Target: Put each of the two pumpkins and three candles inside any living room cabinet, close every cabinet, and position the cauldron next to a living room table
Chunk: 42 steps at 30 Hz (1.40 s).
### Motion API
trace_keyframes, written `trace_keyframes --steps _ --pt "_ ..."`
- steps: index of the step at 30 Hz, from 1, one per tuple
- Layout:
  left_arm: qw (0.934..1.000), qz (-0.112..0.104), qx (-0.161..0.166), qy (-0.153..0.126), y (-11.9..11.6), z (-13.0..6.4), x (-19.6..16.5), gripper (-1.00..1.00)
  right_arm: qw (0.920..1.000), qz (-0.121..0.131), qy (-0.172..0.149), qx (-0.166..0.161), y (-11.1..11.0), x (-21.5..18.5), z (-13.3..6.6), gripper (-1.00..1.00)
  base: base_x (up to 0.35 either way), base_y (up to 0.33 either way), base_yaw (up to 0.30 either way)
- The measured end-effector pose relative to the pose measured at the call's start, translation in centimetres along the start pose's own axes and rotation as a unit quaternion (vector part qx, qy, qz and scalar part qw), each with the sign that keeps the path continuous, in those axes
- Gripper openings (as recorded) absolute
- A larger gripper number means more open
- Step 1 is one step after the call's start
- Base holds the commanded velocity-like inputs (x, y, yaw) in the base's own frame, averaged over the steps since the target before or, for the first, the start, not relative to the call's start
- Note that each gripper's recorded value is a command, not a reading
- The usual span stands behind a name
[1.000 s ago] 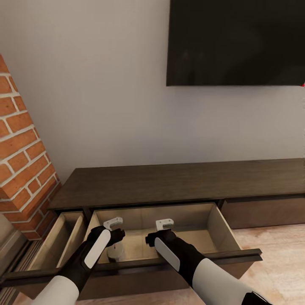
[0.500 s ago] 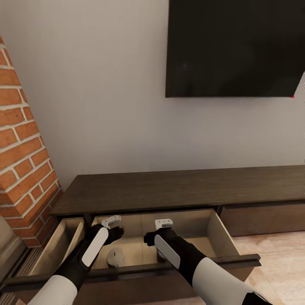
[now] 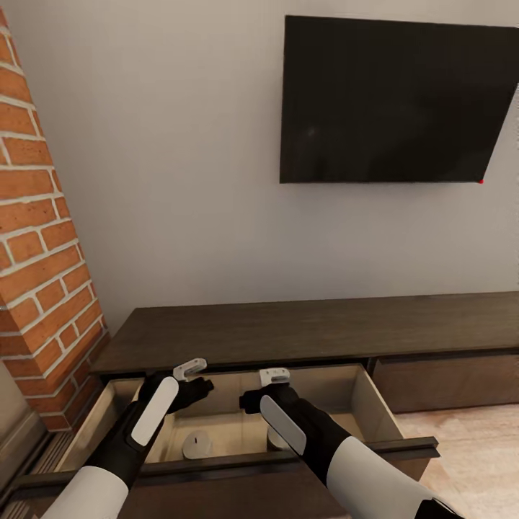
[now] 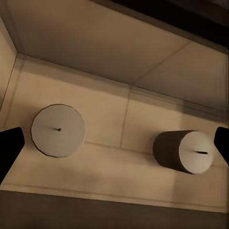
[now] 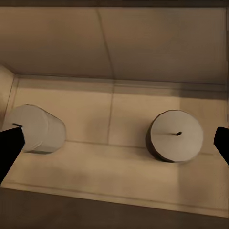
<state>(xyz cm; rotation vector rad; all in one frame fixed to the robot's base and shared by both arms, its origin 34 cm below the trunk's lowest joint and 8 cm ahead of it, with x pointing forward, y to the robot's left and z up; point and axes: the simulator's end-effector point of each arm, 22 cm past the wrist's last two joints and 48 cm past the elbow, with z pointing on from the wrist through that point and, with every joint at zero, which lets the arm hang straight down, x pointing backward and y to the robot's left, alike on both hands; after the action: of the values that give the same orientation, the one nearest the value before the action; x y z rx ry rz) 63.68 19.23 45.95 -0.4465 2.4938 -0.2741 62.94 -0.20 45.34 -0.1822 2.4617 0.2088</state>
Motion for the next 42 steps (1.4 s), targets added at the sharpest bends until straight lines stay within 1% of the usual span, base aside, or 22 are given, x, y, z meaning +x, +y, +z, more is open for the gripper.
trace_keyframes --steps 7,12,26,35,42 --pt "0.9999 0.001 0.005 -0.015 -0.4 -1.3 -1.1 1.0 0.9999 -0.003 -0.014 0.001 0.1 -1.1 -1.2 1.0 -0.005 0.0 0.0" --pt "0.9997 0.001 0.007 -0.025 -0.4 -2.3 -1.9 1.0 0.9997 -0.005 -0.024 0.002 0.3 -1.9 -2.1 1.0 -0.148 0.032 0.0" --pt "0.9985 0.004 0.016 -0.052 -1.3 -5.0 -3.6 1.0 0.9986 -0.011 -0.051 0.006 0.5 -4.0 -4.6 1.0 -0.019 0.002 0.0" --pt "0.9974 0.006 0.023 -0.069 -1.9 -6.8 -4.7 1.0 0.9975 -0.014 -0.069 0.007 0.8 -5.2 -6.2 1.0 -0.264 0.093 0.0" --pt "0.9973 0.006 0.023 -0.069 -2.5 -7.8 -5.9 1.0 0.9975 -0.014 -0.068 0.006 0.9 -6.5 -7.2 1.0 -0.308 0.116 0.0"
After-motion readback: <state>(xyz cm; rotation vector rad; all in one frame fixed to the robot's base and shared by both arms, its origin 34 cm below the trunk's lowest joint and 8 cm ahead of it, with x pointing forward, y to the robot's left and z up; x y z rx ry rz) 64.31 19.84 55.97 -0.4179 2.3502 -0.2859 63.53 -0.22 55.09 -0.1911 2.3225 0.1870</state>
